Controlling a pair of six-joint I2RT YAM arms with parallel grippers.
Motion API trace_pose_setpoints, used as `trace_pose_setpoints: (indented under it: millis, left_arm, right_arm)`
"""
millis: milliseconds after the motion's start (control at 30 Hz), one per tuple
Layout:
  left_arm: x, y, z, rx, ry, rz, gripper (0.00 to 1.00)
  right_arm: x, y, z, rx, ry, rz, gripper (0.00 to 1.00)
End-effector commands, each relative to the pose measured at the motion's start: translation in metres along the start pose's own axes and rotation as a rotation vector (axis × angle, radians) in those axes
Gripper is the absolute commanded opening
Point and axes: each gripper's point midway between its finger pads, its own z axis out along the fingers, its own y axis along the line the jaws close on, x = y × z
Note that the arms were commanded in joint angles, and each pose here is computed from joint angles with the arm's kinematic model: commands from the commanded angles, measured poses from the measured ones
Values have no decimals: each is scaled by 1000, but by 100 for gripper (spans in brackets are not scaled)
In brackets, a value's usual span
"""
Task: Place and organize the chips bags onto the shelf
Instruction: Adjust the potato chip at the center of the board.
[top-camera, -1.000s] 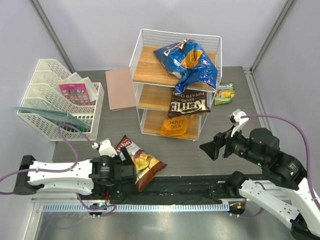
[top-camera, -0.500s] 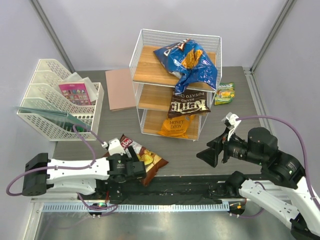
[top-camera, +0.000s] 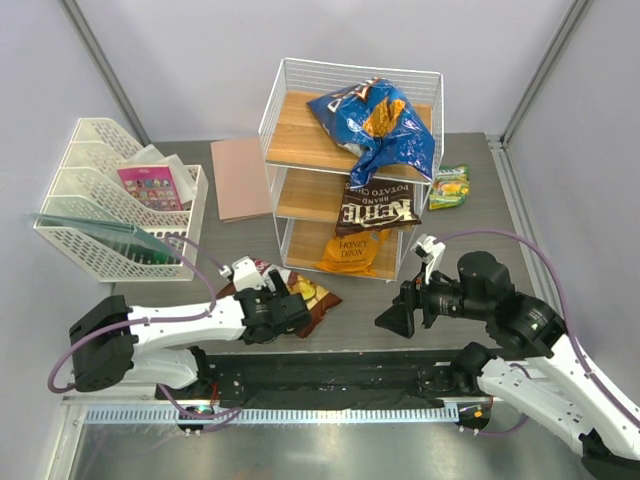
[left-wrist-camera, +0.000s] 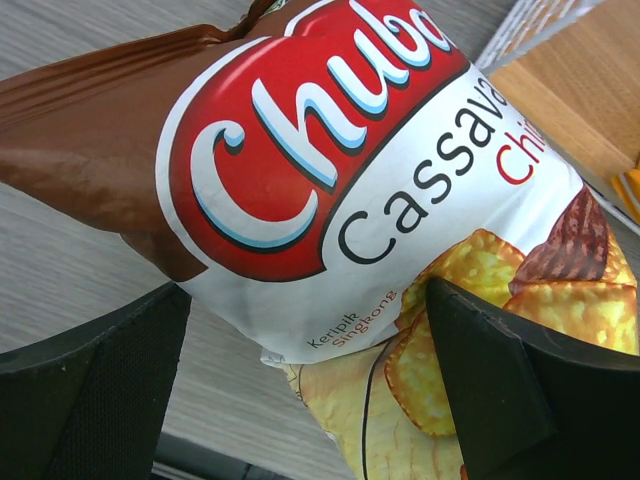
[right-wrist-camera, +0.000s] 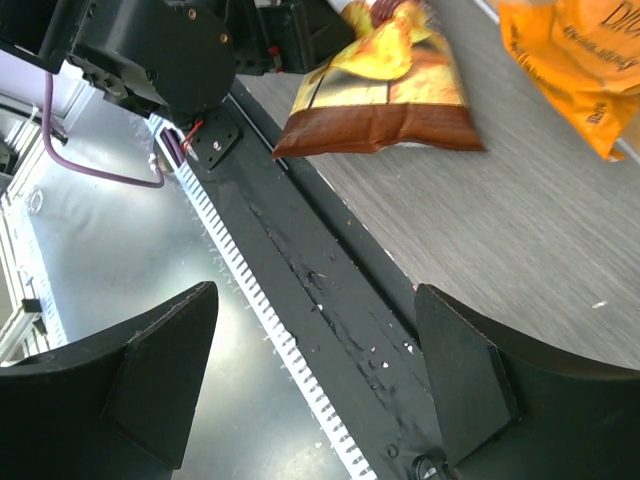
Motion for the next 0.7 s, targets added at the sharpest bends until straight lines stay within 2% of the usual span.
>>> trace_pose_setpoints:
  millis: [0, 133, 267, 333, 467, 500, 567, 600, 667]
  left_arm:
    - [16, -5, 5, -13, 47, 82, 98]
    - [9, -10, -3, 3, 35, 100, 99]
    - [-8, -3, -15, 15, 20, 85, 93]
    - [-9, 5, -16, 6, 27, 87, 87]
    - [3, 27, -15, -23, 81, 102, 77]
    - [7, 34, -13, -26, 90, 106, 71]
    - [9, 37, -14, -26, 104, 105, 66]
    - [11, 39, -15, -17, 111, 107, 57]
    - [11, 40, -17, -9, 114, 119, 49]
  right_arm:
    - [0, 8, 14, -76, -12, 18, 86]
    - [8, 4, 28, -54, 17, 29, 86]
    - [20, 4, 48, -14, 79, 29, 86]
    - [32, 18, 57, -37, 117, 7, 87]
    - [35, 26, 83, 16, 100, -31, 89]
    - [42, 26, 90, 28, 118, -30, 90]
    - [42, 27, 99, 32, 102, -18, 92]
    - [47, 24, 104, 44, 116, -16, 92]
    - [49, 26, 110, 38, 111, 5, 93]
